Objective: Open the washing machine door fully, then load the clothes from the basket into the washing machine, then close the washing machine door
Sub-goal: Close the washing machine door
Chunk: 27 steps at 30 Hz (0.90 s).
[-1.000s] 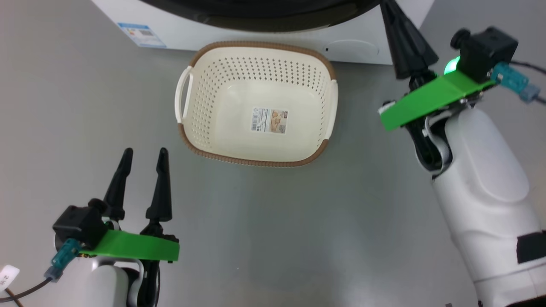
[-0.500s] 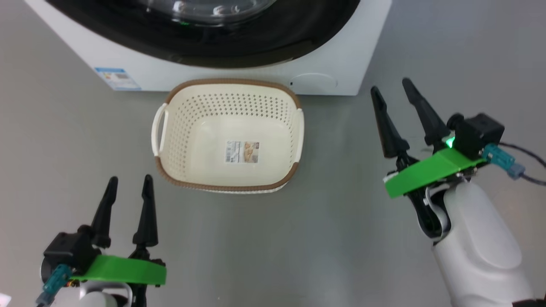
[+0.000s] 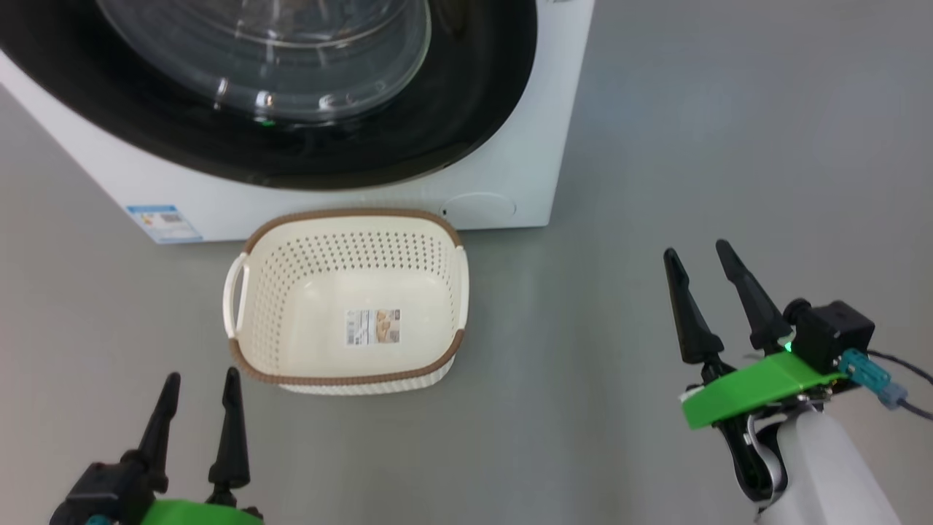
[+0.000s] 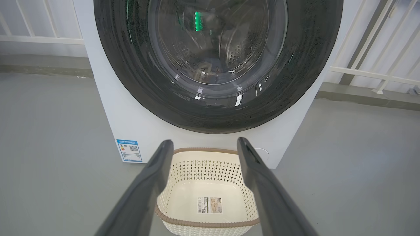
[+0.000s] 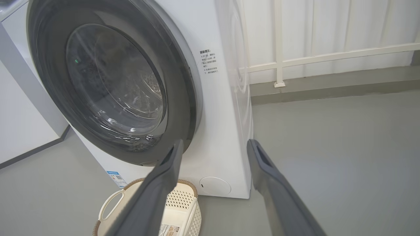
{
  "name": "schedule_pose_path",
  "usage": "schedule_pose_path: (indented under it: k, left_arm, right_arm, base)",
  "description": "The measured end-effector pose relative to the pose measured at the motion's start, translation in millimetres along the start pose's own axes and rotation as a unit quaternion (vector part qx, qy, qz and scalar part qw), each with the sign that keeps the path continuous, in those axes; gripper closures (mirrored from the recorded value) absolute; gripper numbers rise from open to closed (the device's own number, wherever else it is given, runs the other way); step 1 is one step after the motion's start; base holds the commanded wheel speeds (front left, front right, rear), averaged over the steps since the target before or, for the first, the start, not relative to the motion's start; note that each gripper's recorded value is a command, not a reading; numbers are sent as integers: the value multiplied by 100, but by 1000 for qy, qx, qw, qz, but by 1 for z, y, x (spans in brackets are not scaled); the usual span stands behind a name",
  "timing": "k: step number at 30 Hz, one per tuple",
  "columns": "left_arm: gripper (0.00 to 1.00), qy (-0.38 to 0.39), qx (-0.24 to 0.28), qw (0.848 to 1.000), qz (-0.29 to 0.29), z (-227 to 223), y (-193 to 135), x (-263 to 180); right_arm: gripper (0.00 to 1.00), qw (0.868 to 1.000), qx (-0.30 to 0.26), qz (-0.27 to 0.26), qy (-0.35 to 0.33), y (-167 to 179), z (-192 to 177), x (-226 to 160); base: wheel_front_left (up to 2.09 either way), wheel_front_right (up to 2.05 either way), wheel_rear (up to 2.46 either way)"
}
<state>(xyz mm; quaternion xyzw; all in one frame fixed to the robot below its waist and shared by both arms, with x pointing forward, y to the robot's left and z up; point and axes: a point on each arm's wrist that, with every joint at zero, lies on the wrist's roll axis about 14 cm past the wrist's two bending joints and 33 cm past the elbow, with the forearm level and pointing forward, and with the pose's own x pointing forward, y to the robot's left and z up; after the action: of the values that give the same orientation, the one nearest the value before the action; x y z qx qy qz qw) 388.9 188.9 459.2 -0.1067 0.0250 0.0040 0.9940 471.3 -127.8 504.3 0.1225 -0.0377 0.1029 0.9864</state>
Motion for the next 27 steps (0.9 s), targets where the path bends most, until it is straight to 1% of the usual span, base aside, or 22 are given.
schedule_pose_path:
  k: [3, 6, 17, 20, 27]
  left_arm:
    - [0, -1, 4, 1000, -4, 1, -3, -6]
    - [0, -7, 14, 1000, -13, 6, -8, -11]
    - [0, -22, 24, 999, -6, 15, -16, -40]
    - [0, -27, 27, 999, -5, 19, -17, -45]
    - [0, -35, 34, 999, 0, 24, -14, -50]
  right_arm:
    - [0, 1000, -3, -13, -8, -6, 8, -14]
    - [0, 1000, -25, -12, -10, -5, 13, -28]
    - [0, 998, -26, -47, -29, -16, 30, -70]
    - [0, 998, -23, -55, -33, -20, 33, -77]
    - [0, 998, -19, -55, -37, -17, 36, -83]
  base:
    - [0, 0, 0]
    - [0, 0, 0]
    - [0, 0, 0]
    - [0, 0, 0]
    - [0, 0, 0]
